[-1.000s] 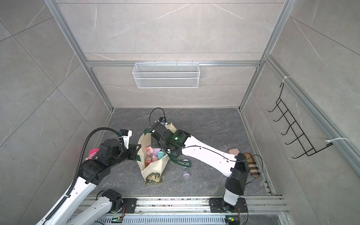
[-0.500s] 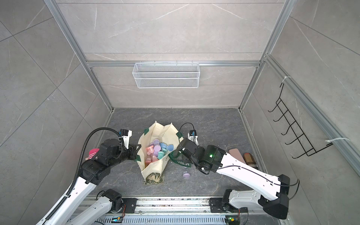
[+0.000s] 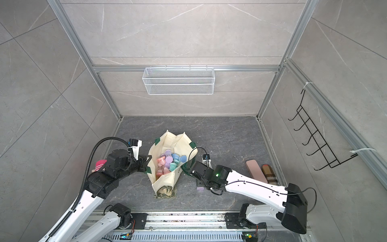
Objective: Put the hourglass into the canvas bag
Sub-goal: Pick up the hourglass from the center of the board.
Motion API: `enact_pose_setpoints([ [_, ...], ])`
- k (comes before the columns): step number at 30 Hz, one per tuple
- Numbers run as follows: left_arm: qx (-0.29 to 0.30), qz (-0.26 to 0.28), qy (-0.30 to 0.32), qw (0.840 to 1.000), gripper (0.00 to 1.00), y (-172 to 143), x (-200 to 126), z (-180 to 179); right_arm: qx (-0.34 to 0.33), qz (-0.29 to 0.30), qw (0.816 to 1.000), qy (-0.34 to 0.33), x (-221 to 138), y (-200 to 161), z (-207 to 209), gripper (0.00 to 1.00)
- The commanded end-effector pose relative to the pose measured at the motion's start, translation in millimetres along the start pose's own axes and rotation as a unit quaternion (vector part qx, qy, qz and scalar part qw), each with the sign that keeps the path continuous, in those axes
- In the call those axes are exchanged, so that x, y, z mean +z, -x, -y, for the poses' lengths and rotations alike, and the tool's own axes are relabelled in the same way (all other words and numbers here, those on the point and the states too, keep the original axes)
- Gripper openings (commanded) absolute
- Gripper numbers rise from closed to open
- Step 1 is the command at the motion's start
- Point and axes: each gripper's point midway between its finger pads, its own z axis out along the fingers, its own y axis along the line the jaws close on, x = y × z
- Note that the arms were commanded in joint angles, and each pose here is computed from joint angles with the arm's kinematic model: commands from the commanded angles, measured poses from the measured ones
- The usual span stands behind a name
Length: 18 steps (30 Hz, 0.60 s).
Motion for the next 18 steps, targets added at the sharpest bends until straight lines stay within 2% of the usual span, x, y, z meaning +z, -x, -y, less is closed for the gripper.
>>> enact_pose_setpoints([
  [1, 0.013, 0.064, -0.026, 0.998, 0.0, 32, -10, 14, 0.018, -0.02, 1.0, 0.011, 19, -15, -12, 0.66],
  [18, 0.013, 0.062, -0.028, 0.998, 0.0, 31, -10, 15, 0.026, -0.052, 0.997, -0.041, 57, -41, -14, 0.65],
])
